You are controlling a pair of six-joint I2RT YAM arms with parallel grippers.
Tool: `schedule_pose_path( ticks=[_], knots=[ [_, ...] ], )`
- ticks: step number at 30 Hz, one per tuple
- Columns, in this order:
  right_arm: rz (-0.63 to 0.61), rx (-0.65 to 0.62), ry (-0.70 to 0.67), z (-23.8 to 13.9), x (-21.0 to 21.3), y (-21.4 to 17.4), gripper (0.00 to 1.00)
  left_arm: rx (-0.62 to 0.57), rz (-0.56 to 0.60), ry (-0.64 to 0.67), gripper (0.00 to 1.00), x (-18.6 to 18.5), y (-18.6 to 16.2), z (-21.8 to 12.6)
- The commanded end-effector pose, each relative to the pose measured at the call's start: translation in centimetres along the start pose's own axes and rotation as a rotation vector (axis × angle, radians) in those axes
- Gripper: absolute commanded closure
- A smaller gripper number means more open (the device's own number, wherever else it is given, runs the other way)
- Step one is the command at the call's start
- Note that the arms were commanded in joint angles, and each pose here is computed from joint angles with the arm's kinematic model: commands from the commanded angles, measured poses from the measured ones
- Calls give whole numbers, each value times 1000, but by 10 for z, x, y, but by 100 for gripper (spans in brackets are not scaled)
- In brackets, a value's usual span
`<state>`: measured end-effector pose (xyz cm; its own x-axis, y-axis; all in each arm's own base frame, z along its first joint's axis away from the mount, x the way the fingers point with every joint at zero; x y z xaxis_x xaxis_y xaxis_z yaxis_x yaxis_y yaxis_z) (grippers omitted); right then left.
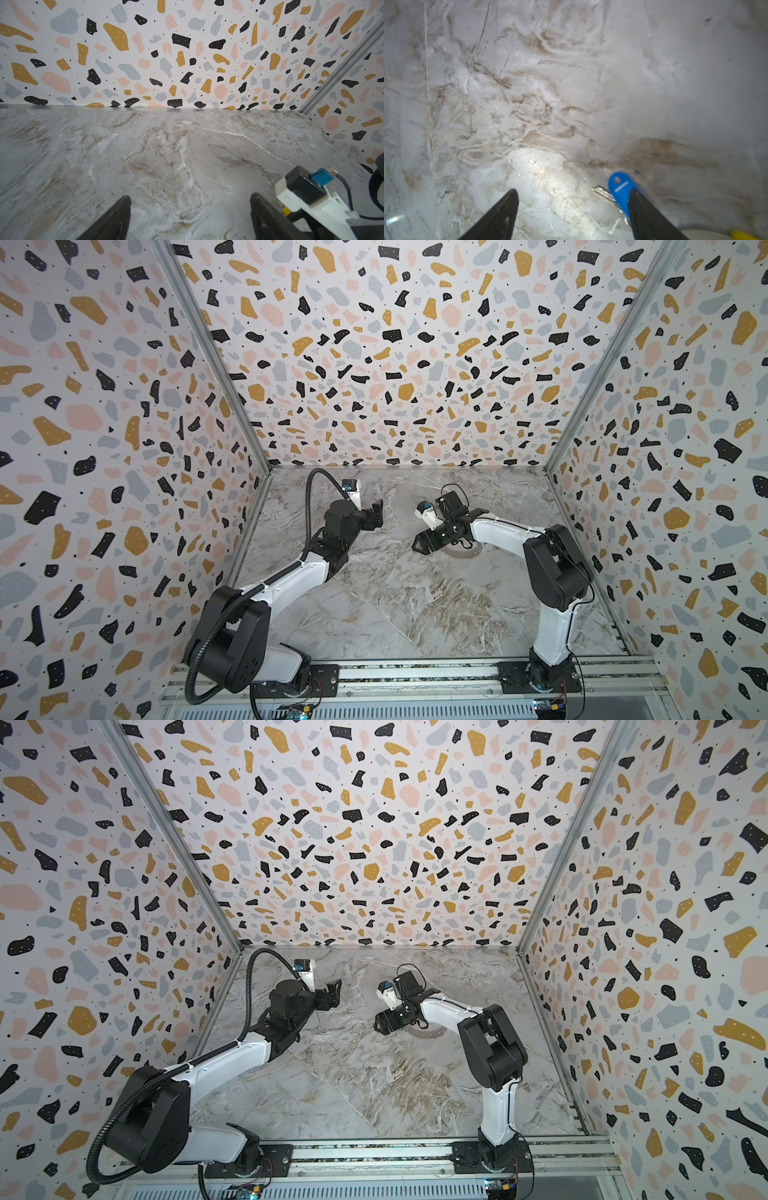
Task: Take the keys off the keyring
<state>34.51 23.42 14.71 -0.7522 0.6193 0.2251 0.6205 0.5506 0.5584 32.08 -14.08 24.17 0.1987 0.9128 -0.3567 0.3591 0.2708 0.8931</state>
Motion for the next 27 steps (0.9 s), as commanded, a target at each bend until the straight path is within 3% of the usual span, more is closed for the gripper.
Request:
schedule_pose_path(
  ticks=[1,19,27],
  knots=[
    [-3,24,-25,-10,-4,0,16,-9,33,-39,12,-11,7,3],
    [-33,183,15,24,22,-30,18,11,60,-29,12,-15,1,-1],
    [-60,184,184,44,61,-30,21,38,110,-19,12,-15,1,-2]
  ],
)
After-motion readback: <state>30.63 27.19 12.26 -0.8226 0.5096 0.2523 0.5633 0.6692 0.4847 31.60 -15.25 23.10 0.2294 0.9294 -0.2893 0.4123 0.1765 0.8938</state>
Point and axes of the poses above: each gripper's point midway between its finger pads, its own z axis out along the fingers, its own x axis along the line the jaws close on, y = z × x, the point moved 10 cm from there along -z, back along the fingers, and after that the axes turned 10 degrees about -z, right-handed, at the moved point
